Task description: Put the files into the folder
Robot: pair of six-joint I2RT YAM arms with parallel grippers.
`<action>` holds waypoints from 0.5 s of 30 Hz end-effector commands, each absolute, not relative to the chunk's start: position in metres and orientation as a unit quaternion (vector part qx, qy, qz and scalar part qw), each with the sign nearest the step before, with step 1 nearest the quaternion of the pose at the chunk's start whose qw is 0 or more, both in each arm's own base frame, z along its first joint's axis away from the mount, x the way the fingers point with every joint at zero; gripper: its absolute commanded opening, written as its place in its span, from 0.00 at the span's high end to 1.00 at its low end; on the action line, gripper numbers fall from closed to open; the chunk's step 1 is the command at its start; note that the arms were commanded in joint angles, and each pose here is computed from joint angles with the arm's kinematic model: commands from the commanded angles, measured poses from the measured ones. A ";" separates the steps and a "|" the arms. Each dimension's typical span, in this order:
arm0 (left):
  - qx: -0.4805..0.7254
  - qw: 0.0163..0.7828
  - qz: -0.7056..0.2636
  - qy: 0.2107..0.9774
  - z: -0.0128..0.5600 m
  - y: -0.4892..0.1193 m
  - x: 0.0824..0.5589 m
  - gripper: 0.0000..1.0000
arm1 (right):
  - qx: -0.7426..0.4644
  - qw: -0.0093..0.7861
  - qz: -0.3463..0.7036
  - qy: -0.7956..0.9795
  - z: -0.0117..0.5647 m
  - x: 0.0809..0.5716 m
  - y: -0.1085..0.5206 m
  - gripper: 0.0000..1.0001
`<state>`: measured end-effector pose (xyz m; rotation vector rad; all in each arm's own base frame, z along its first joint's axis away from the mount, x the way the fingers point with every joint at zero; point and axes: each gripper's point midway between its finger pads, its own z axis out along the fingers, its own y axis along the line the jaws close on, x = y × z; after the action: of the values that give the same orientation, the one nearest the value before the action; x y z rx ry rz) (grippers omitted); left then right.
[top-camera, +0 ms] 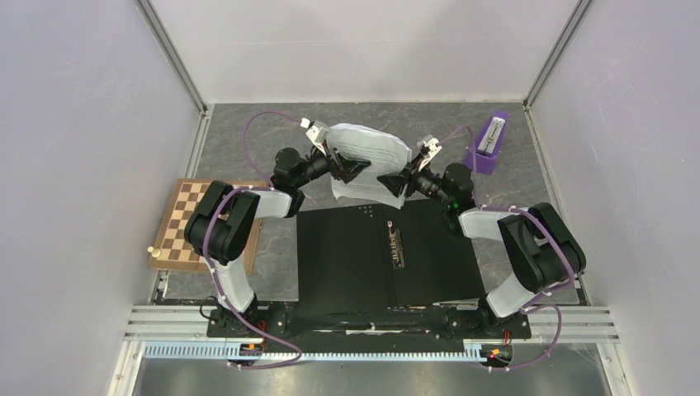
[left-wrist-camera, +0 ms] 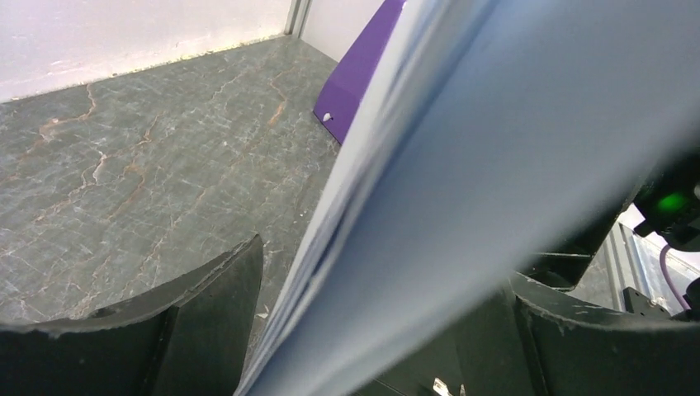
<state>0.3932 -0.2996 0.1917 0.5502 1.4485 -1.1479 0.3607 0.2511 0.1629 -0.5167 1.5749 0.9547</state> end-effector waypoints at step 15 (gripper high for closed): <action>0.248 0.578 -0.487 0.606 0.204 -0.306 0.394 0.16 | -0.209 0.613 0.399 0.649 0.184 0.366 0.246 1.00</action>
<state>0.3935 -0.3000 0.1877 0.5457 1.4719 -1.1508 0.3616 0.2492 0.1658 -0.4920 1.5606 0.9533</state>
